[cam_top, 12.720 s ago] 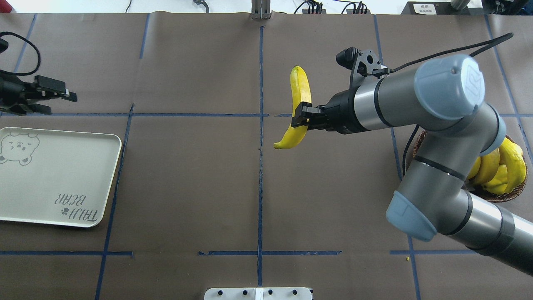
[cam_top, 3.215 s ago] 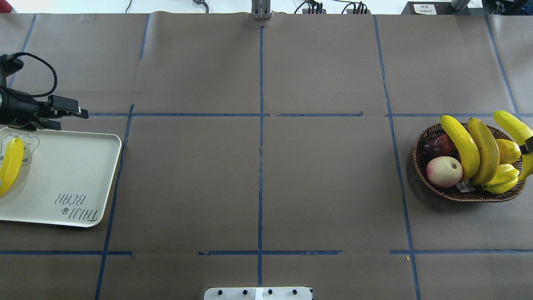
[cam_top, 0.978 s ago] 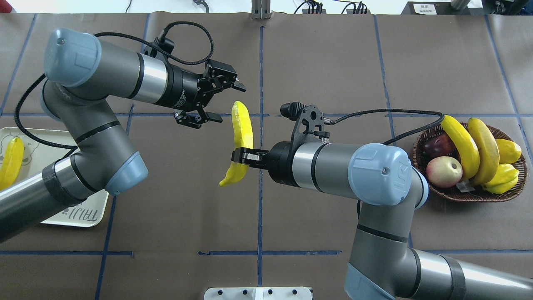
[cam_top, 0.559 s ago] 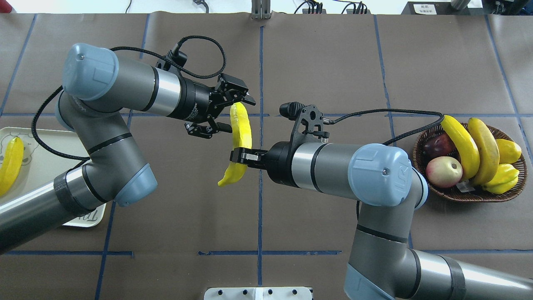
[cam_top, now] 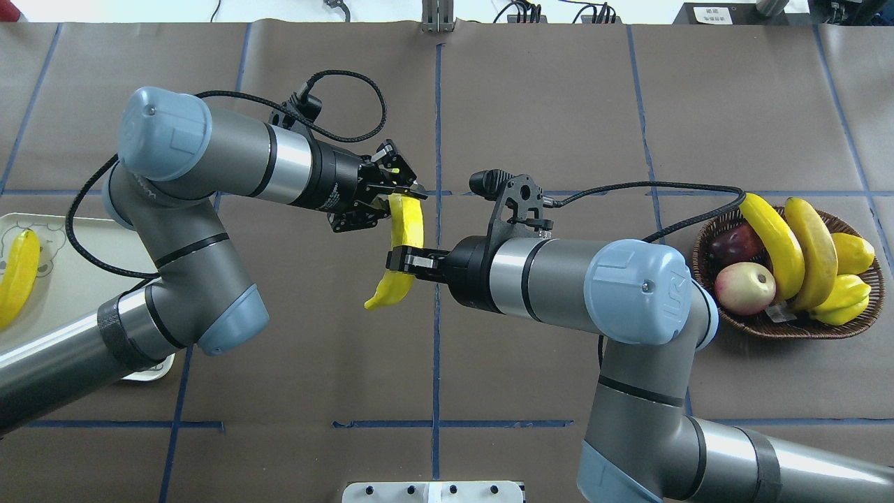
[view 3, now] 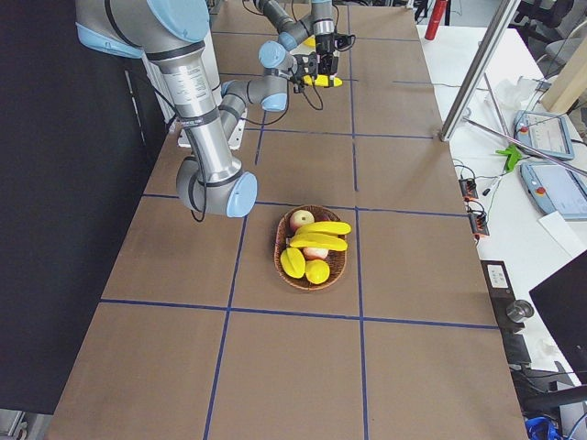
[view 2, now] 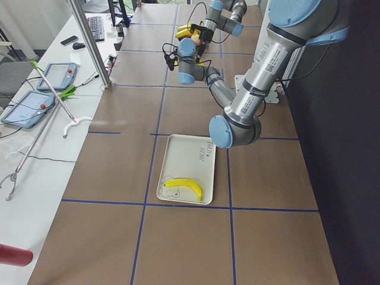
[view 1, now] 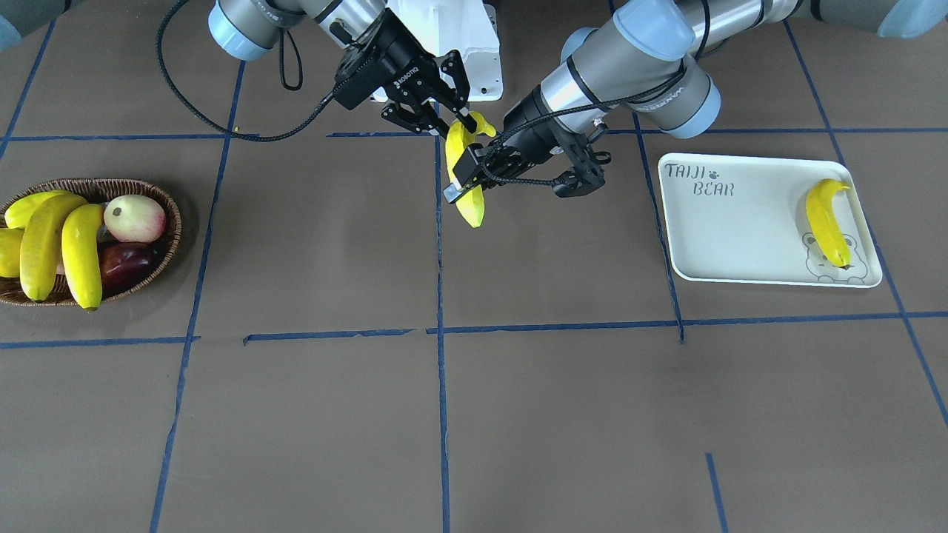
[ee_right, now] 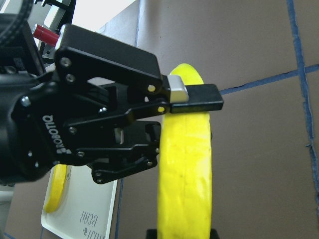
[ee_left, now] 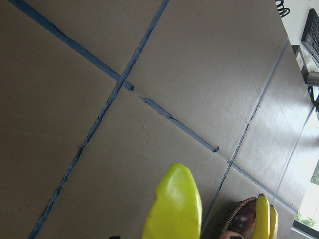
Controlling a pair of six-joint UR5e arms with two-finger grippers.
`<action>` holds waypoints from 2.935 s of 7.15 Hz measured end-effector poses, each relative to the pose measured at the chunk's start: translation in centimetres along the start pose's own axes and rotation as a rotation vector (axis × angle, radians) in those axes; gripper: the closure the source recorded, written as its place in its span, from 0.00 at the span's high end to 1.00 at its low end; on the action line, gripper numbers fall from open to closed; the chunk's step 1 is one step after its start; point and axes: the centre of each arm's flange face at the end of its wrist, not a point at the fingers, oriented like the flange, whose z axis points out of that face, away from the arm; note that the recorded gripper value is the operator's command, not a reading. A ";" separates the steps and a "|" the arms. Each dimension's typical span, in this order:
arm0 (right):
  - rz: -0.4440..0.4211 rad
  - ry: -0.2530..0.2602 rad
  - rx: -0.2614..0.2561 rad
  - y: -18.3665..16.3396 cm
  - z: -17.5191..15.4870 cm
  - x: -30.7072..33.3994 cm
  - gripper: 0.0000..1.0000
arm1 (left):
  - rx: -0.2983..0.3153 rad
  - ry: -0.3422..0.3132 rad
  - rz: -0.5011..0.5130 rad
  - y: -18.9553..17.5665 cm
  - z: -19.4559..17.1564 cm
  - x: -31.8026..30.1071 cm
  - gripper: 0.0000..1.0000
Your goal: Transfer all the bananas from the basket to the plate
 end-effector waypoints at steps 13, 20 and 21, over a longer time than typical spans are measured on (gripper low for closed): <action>0.006 0.208 -0.028 -6.1 -11.5 4.6 1.00 | 0.247 -0.473 0.441 -16.4 -16.6 -29.0 0.00; -0.095 0.409 -0.104 -11.5 -15.4 11.8 1.00 | 0.311 -0.707 0.488 -19.1 -21.5 -40.9 1.00; -0.094 0.414 -0.105 -11.5 -15.4 12.1 1.00 | 0.327 -0.708 0.495 -19.3 -21.5 -40.9 1.00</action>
